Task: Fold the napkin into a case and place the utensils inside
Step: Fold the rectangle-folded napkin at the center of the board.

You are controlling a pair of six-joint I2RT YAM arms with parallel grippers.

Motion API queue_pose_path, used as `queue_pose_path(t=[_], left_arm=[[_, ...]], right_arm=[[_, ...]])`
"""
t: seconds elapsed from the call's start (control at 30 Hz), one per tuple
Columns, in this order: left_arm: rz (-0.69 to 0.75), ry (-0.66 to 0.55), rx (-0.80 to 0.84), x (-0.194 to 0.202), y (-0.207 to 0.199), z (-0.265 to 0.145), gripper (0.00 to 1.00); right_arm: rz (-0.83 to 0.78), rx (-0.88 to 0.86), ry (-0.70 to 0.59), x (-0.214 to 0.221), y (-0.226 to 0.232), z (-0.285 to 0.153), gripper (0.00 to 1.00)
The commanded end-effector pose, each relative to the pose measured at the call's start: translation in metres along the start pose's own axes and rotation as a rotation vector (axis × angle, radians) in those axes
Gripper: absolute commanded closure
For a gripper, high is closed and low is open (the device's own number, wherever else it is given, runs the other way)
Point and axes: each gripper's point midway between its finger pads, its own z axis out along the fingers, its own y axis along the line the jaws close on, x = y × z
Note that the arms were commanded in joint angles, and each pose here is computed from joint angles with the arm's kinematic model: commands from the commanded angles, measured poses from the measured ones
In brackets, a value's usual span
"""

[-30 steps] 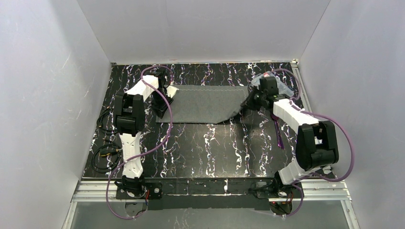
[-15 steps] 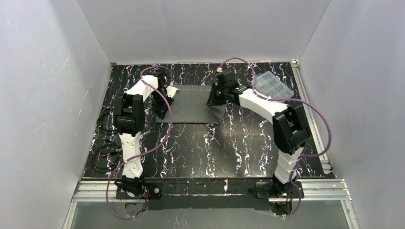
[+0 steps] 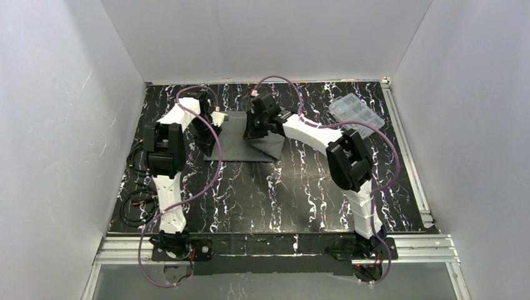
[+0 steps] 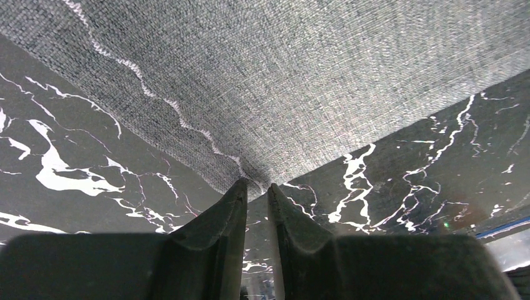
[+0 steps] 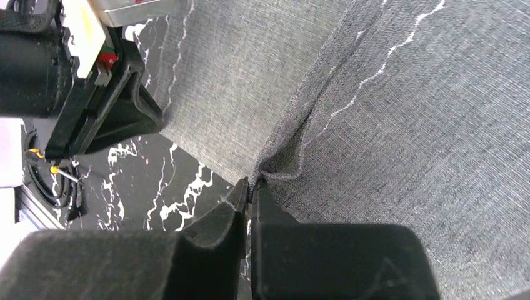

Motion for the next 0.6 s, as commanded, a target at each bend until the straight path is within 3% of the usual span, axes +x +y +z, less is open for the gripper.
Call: queue_pose_path(t=[0.0, 0.27, 0.57], left_arm=[[-0.057, -0.082, 0.029, 0.0, -0.008, -0.033, 0.83], [-0.07, -0.12, 0.013, 0.006, 0.005, -0.055, 0.82], [-0.13, -0.107, -0.073, -0.01, 0.034, -0.029, 0.75]], right_arm=[[0.003, -0.049, -0.018, -0.011, 0.022, 0.011, 0.9], [-0.009, -0.013, -0.016, -0.012, 0.017, 0.016, 0.92], [0.016, 0.033, -0.006, -0.004, -0.011, -0.005, 0.93]])
